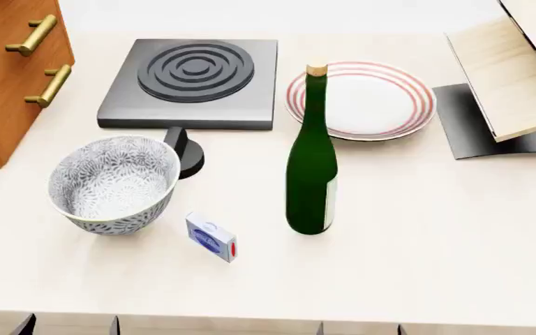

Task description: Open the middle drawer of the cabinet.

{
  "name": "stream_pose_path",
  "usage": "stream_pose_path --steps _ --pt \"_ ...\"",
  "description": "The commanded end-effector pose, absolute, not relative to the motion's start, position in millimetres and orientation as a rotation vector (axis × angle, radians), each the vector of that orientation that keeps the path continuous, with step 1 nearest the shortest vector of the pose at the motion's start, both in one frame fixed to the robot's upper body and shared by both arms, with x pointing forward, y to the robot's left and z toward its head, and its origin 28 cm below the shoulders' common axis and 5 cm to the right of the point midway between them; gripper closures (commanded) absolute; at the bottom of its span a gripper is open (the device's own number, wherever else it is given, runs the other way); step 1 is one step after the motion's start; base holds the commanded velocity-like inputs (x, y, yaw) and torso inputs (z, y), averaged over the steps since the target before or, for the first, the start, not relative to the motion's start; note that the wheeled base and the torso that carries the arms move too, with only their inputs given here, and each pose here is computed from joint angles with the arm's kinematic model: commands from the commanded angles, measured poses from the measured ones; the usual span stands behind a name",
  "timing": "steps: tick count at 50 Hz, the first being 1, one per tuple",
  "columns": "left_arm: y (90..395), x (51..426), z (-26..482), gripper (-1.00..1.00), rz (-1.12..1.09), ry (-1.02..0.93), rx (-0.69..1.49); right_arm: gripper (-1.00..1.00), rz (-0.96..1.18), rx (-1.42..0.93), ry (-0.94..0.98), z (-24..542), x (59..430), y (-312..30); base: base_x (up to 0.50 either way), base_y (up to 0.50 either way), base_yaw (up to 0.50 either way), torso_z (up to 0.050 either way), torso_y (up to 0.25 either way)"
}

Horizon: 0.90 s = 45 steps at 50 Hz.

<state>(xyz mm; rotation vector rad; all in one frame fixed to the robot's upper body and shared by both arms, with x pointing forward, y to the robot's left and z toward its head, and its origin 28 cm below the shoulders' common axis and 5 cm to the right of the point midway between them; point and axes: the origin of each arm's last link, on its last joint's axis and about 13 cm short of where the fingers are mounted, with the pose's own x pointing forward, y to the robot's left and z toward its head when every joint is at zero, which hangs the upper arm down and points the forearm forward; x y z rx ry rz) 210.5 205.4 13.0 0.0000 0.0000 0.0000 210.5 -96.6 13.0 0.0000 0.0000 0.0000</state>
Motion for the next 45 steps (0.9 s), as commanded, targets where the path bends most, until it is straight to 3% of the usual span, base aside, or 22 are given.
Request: stream_pose_path --steps 1,15,23,27,37,39,43,45 --pt "205.7 210.8 13.2 -1.0 0.012 -0.016 0.017 -1.0 -0.016 0.012 -0.02 16.4 211.6 -97.2 0.0 0.0 0.0 0.0 0.0" --pt "204.2 208.2 22.0 -1.0 0.052 -0.161 0.269 -1.0 -0.058 -0.119 -0.127 20.9 211.5 -99.7 0.0 0.0 0.0 0.0 0.0" --pt "205.2 208.9 22.7 -1.0 0.062 -0.144 0.242 -1.0 -0.054 -0.146 -0.135 21.4 211.4 -99.8 0.0 0.0 0.0 0.0 0.0" --pt "206.0 207.0 29.4 -1.0 0.072 -0.188 0.261 -1.0 -0.088 -0.187 -0.233 30.2 208.3 -100.9 0.0 0.0 0.0 0.0 0.0" --pt "221.1 222.6 127.4 -1.0 0.141 -0.263 0.282 -1.0 -0.186 -0.15 -0.427 128.6 212.3 -115.7 0.0 0.0 0.0 0.0 0.0" --pt "225.6 218.3 154.9 -1.0 0.152 -0.298 0.294 -1.0 -0.238 -0.138 -0.459 149.1 211.7 -122.2 0.0 0.0 0.0 0.0 0.0" --pt "228.7 195.1 167.8 -1.0 0.093 -0.371 0.33 -1.0 -0.212 -0.13 -0.52 168.5 193.3 -127.4 0.0 0.0 0.0 0.0 0.0" --pt "230.0 194.2 175.1 -1.0 0.165 -0.342 0.276 -1.0 -0.257 -0.138 -0.525 183.5 189.6 -129.9 0.0 0.0 0.0 0.0 0.0"
